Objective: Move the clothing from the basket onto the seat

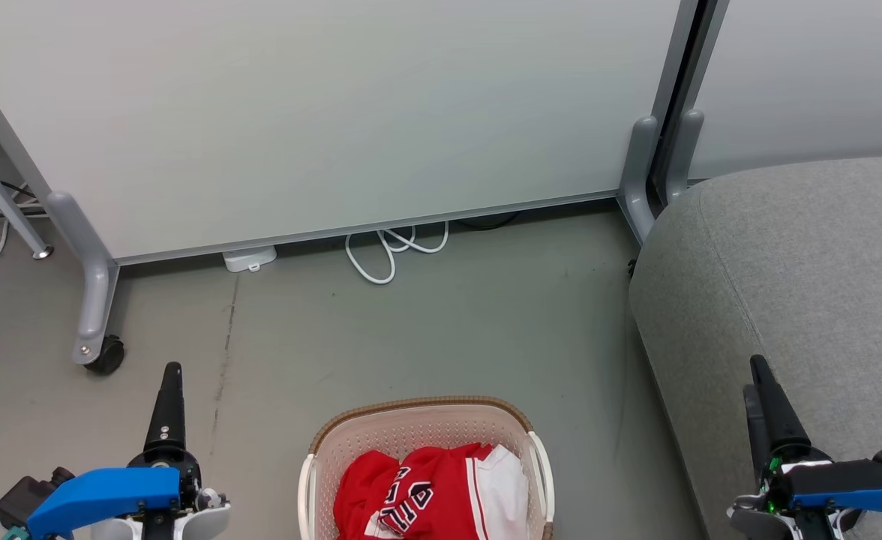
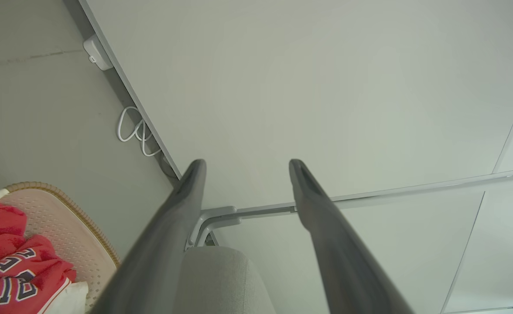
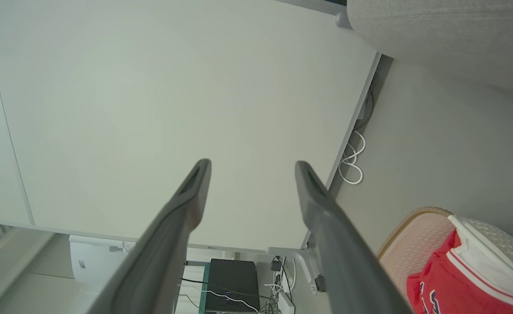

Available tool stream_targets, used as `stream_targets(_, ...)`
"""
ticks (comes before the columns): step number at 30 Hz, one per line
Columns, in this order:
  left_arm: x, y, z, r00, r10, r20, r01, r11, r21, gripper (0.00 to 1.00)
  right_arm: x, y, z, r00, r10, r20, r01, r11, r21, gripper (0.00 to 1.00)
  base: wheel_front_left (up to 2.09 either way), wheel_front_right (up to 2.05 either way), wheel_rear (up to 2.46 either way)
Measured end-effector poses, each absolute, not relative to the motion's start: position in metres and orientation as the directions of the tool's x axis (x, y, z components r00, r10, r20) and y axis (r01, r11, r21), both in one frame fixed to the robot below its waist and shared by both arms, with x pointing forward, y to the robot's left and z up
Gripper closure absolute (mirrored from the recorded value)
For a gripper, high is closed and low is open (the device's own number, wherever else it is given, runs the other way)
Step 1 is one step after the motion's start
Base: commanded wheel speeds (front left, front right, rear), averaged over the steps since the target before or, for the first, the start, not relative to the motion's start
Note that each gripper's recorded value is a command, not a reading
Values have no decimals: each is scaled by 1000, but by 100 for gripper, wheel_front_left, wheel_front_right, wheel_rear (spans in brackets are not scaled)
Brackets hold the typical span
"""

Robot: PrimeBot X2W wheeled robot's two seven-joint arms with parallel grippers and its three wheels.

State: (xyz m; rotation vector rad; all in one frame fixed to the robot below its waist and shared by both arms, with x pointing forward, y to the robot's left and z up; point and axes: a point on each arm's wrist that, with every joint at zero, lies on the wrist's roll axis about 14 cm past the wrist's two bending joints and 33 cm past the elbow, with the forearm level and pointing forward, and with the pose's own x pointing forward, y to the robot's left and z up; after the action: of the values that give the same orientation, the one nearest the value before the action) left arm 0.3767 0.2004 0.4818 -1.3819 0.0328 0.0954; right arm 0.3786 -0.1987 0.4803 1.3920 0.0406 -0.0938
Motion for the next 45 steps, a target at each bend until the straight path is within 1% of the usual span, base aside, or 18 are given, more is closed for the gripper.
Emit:
stream_targets(4,378,200,486,996,51,-67,-78,276,-958,0,380,-196,484,997,-38,-72,80,248,966,0,0,0,0)
stream_targets(11,380,196,493,997,49,-55,-70,408,-910,0,382,-191,490,998,-30,-49,57,369,928,0,0,0,0)
stream_targets(15,381,193,496,998,46,-49,-65,485,-872,0,383,-186,493,999,-14,-39,41,451,891,0,0,0,0)
stream_targets(22,382,184,501,999,29,-33,-44,618,-785,0,385,-179,497,1000,2,-20,15,558,830,0,0,0,0)
stream_targets(34,382,170,506,1000,-5,-11,-3,783,-622,0,386,-169,501,999,34,5,-27,715,699,0,0,0,0)
stream_targets(38,382,167,507,1000,-10,-4,6,821,-571,0,386,-165,502,999,48,10,-44,765,643,0,0,0,0)
stream_targets(45,381,162,507,1000,-28,9,28,875,-483,0,386,-161,504,998,64,24,-66,817,573,0,0,0,0)
